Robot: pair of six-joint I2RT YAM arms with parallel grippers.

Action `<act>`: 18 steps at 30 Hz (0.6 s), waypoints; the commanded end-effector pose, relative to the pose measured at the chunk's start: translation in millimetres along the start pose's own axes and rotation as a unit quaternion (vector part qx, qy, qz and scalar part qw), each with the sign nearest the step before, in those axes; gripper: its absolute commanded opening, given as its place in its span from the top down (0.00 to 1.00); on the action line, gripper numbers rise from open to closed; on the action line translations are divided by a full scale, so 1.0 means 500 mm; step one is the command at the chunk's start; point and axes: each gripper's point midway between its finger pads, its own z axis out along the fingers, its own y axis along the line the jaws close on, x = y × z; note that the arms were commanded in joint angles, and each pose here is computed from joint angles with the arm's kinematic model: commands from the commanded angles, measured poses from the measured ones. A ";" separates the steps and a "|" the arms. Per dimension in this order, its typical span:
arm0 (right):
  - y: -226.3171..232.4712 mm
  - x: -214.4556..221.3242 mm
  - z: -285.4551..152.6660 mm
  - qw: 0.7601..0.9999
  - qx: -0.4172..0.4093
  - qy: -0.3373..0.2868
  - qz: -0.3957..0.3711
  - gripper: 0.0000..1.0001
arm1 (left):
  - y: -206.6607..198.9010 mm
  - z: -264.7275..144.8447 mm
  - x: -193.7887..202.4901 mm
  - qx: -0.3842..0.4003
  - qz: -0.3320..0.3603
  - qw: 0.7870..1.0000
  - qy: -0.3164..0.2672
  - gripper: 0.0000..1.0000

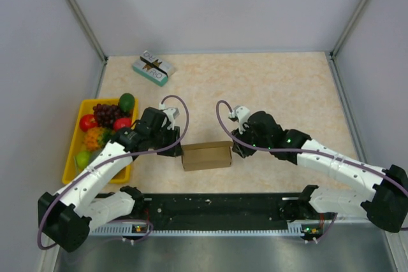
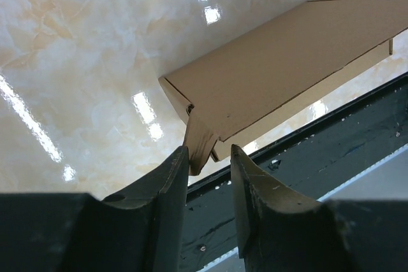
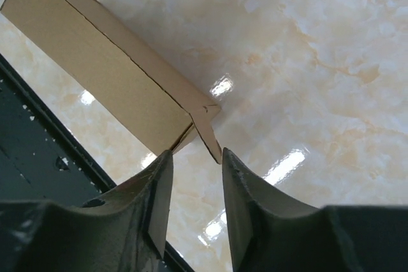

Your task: Fold the paper box

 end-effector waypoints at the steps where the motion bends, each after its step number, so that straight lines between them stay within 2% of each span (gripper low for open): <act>1: -0.020 -0.054 0.000 0.999 0.027 -0.047 -0.003 0.62 | -0.023 -0.021 -0.030 0.017 -0.004 0.999 -0.034 0.62; 8: -0.033 -0.056 0.013 0.998 0.042 -0.044 -0.013 0.60 | -0.023 -0.023 -0.026 0.017 -0.004 0.999 -0.033 0.59; 11: -0.030 -0.053 0.018 0.998 0.036 -0.039 -0.013 0.64 | -0.024 -0.021 -0.021 0.019 -0.004 0.999 -0.026 0.62; 13: -0.028 -0.050 0.018 0.999 0.035 -0.038 -0.008 0.69 | -0.026 -0.020 -0.018 0.022 -0.004 0.999 -0.023 0.64; 14: -0.028 -0.048 0.018 0.999 0.036 -0.039 -0.005 0.72 | -0.026 -0.021 -0.018 0.022 -0.004 0.999 -0.024 0.69; 18: -0.006 -0.043 0.019 0.999 0.010 -0.036 0.014 0.90 | -0.032 -0.019 -0.015 0.030 -0.007 0.999 -0.022 0.78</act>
